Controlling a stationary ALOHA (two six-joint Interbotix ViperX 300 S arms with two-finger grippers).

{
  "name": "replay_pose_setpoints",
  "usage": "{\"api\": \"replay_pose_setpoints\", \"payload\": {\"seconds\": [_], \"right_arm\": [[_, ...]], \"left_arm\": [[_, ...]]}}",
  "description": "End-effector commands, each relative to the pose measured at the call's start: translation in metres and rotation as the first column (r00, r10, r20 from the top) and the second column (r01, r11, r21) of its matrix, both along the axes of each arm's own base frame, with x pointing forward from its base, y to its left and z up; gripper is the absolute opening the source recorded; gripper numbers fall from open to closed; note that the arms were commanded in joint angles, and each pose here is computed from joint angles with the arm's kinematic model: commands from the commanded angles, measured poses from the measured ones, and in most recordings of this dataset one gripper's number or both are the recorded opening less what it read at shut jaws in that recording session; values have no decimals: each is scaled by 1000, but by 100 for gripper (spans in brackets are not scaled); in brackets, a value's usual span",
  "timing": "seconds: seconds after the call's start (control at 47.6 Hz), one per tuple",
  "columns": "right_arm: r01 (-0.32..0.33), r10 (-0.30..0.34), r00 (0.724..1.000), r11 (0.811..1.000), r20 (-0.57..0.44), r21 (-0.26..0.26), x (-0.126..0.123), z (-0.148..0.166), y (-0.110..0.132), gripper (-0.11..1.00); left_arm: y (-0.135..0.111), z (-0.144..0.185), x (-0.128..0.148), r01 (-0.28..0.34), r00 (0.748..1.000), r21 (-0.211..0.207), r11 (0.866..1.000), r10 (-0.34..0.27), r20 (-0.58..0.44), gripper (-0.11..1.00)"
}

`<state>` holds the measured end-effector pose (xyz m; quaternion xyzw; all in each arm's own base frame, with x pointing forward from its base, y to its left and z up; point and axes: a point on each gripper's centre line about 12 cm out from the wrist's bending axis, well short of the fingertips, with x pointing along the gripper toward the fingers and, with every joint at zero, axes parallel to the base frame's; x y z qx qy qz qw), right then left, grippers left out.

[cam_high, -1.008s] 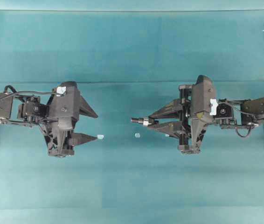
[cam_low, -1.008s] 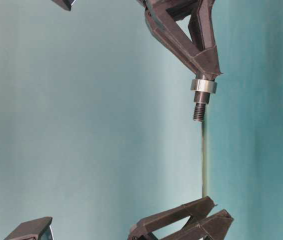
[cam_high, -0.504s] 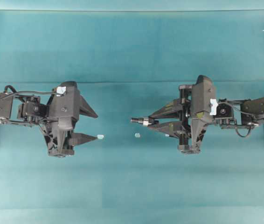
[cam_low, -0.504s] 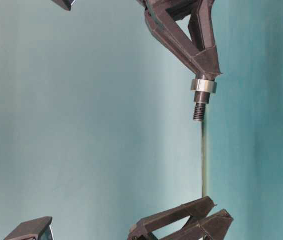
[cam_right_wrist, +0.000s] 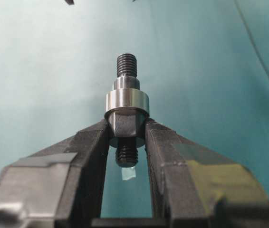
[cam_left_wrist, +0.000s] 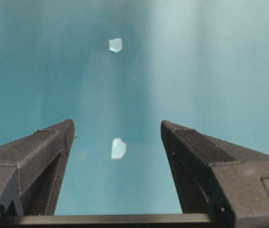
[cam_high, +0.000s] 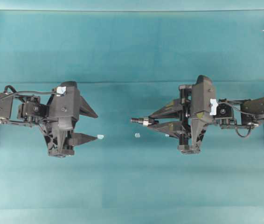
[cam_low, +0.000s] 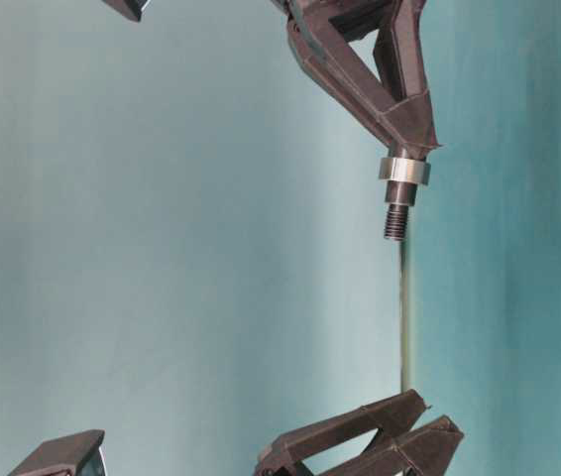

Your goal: Insert the washer onto the shaft with both hands.

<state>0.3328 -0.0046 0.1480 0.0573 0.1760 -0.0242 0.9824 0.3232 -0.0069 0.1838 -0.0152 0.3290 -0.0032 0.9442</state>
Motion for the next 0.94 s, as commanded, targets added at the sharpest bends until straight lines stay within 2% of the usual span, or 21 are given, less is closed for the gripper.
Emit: {"api": "replay_pose_setpoints", "payload": {"seconds": [0.0,0.924], "right_arm": [[-1,0,999,1000,34,4,5,9,1,0],[0,0,1000,1000,11,7,3,6,1,0]], "left_arm": [[-1,6,2,2,1000,1,1000,-2,20,80],[-1,6,2,1,1000,0,1000,-1,20,80]]}}
